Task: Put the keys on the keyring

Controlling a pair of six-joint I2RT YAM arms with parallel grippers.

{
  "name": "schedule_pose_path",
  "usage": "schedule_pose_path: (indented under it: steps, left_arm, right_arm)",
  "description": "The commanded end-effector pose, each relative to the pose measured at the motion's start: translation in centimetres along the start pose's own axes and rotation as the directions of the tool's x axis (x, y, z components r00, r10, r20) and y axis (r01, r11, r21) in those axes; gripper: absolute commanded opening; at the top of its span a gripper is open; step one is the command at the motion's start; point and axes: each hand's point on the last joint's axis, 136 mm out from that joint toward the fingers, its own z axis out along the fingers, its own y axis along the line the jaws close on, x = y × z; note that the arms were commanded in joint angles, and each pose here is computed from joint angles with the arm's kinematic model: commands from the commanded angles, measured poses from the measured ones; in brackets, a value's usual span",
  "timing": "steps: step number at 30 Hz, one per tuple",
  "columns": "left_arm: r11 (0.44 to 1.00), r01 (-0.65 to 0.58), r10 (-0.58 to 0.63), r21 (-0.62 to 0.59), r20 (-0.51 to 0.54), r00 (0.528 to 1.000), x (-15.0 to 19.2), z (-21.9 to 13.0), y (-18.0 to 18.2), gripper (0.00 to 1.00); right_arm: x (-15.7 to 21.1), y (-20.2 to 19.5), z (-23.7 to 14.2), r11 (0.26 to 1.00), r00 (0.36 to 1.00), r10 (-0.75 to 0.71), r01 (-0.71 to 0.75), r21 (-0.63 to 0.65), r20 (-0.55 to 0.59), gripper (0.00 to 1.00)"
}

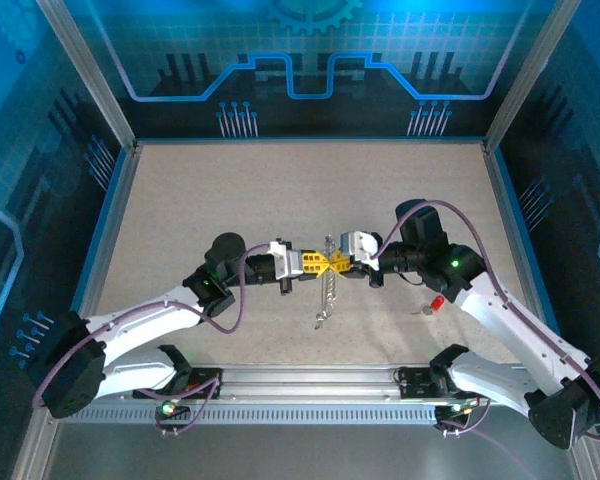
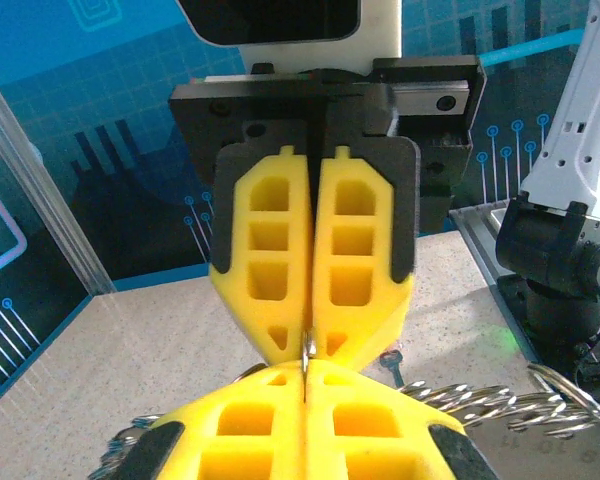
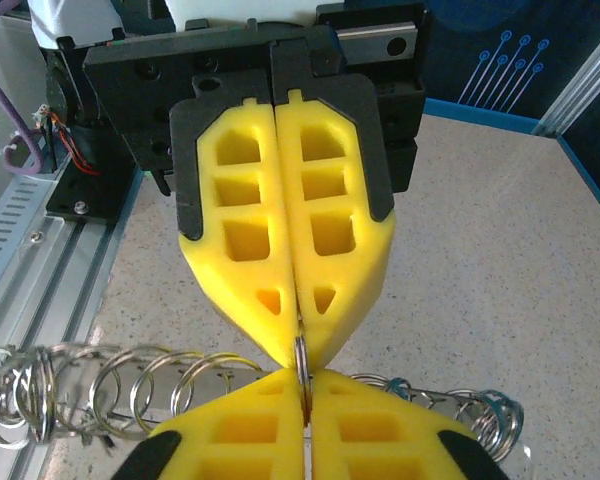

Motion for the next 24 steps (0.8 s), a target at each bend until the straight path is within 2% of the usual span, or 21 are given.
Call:
schedule_pose_path:
  steps: [1, 3, 4, 5, 7, 14, 24]
  left_arm:
    - [0.999, -0.021, 0.018, 0.041, 0.06, 0.998, -1.4, 0.1, -0.8, 0.0]
    - [1.0, -0.011, 0.01, 0.024, 0.053, 0.999, -1.2, 0.1, -0.5, 0.0]
    - [1.0, -0.007, 0.006, 0.008, 0.047, 0.999, -1.1, 0.1, -0.2, 0.15]
    - [1.0, -0.004, 0.004, -0.004, 0.042, 0.999, -1.0, -0.1, -0.1, 0.24]
    - [1.0, -0.006, 0.007, -0.019, 0.019, 1.0, -0.7, -0.3, -0.1, 0.3]
    - [1.0, -0.009, 0.01, 0.025, -0.039, 0.999, 0.0, -0.9, -1.2, 0.28]
    - [0.999, -0.017, 0.018, 0.041, -0.028, 0.999, -0.7, -0.6, -1.1, 0.29]
  right_arm:
    - [-1.4, 0.1, -0.3, 1.0, 0.997, -0.023, 0.023, -0.006, 0.075, 0.0]
    - [-1.5, 0.2, -0.4, 0.999, 0.996, -0.032, 0.032, 0.001, 0.083, 0.0]
    - [-1.6, 0.1, -0.5, 0.999, 0.995, -0.041, 0.041, 0.009, 0.089, 0.0]
    - [-1.9, 0.1, -0.7, 0.998, 0.993, -0.056, 0.054, 0.023, 0.101, 0.0]
    - [-1.7, 0.4, -0.9, 0.997, 0.991, -0.069, 0.064, 0.039, 0.118, 0.0]
    - [-2.3, 0.2, -1.8, 0.992, 0.979, -0.087, 0.069, 0.103, 0.186, 0.0]
    - [-2.4, 0.3, -1.7, 0.994, 0.978, -0.076, 0.059, 0.091, 0.196, 0.0]
